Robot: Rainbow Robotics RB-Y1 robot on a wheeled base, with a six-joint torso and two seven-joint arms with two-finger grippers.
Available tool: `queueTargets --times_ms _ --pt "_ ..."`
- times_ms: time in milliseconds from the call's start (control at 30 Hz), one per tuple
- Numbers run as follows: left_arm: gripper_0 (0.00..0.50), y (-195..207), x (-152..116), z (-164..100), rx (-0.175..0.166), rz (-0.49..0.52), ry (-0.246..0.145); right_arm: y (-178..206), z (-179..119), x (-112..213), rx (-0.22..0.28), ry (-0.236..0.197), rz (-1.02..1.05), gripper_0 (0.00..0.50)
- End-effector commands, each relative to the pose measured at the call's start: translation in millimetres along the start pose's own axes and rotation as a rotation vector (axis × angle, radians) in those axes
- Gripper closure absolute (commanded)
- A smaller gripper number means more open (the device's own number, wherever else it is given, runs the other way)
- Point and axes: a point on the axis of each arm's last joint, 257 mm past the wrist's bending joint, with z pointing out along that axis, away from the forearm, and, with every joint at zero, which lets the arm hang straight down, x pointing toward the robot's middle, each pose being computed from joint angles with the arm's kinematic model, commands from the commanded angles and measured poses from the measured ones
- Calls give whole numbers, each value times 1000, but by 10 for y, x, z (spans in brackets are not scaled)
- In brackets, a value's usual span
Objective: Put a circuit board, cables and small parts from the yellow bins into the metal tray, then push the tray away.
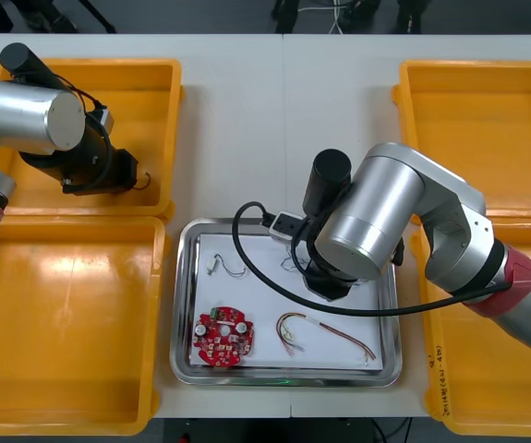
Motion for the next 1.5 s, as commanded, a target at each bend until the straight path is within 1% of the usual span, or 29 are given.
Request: queueTargets --times_ms 33,133,233,300,400,467,500,533,567,600,667,700,767,867,1000,1033,1100,1167,1233,1333,1400,1500 --pt "500 153 52 7 -22 138 3 -78 -302 -129 27 -41 21 0" --pt "500 174 58 1 -26 139 6 -141 -425 -120 43 -35 22 0" --pt "500 191 44 -18 -27 139 5 -202 -539 -100 46 -29 32 0" --pt "500 201 13 -60 -26 138 0 -244 -613 -85 41 -27 42 0" --pt "500 199 -23 -164 -21 132 1 -303 -755 -71 12 -30 74 0" --pt "500 227 -35 -265 -26 123 9 -391 -891 -142 -5 -73 104 0" --pt "500 218 -50 -293 -28 127 6 -414 -922 -157 -7 -84 112 0" --pt "500 214 -68 -348 -29 126 2 -468 -996 -189 -7 -108 130 0" --pt "500 230 -90 -395 -34 124 -3 -521 -1070 -217 -2 -133 146 0" --pt "500 236 -89 -405 -35 124 -4 -568 -1113 -221 6 -146 159 0" --pt "500 240 -153 -488 -39 127 -23 -697 -1266 -256 33 -193 193 0" --pt "500 242 -154 -501 -40 126 -25 -740 -1302 -257 43 -203 203 0" --pt "500 243 -229 -608 -41 128 -48 -864 -1418 -256 61 -237 243 0" --pt "500 237 -265 -722 -44 129 -52 -1012 -1517 -199 69 -259 293 0" --pt "500 228 -267 -850 -54 131 -38 -1186 -1614 -87 86 -270 344 0" --pt "500 228 -253 -901 -59 132 -30 -1265 -1647 -20 95 -270 373 0" --pt "500 214 -237 -960 -62 135 -24 -1359 -1698 57 104 -273 424 0" --pt "499 196 -215 -1014 -62 139 -18 -1414 -1732 125 100 -275 472 0" --pt "500 167 -174 -1075 -65 143 -7 -1502 -1770 249 107 -270 531 0" --pt "500 101 -131 -1124 -60 148 1 -1586 -1812 367 113 -268 588 0" --pt "500 1 -91 -1170 -54 156 5 -1663 -1848 491 113 -271 656 0" --pt "500 -142 -35 -1210 -45 165 9 -1764 -1861 695 121 -262 732 0"
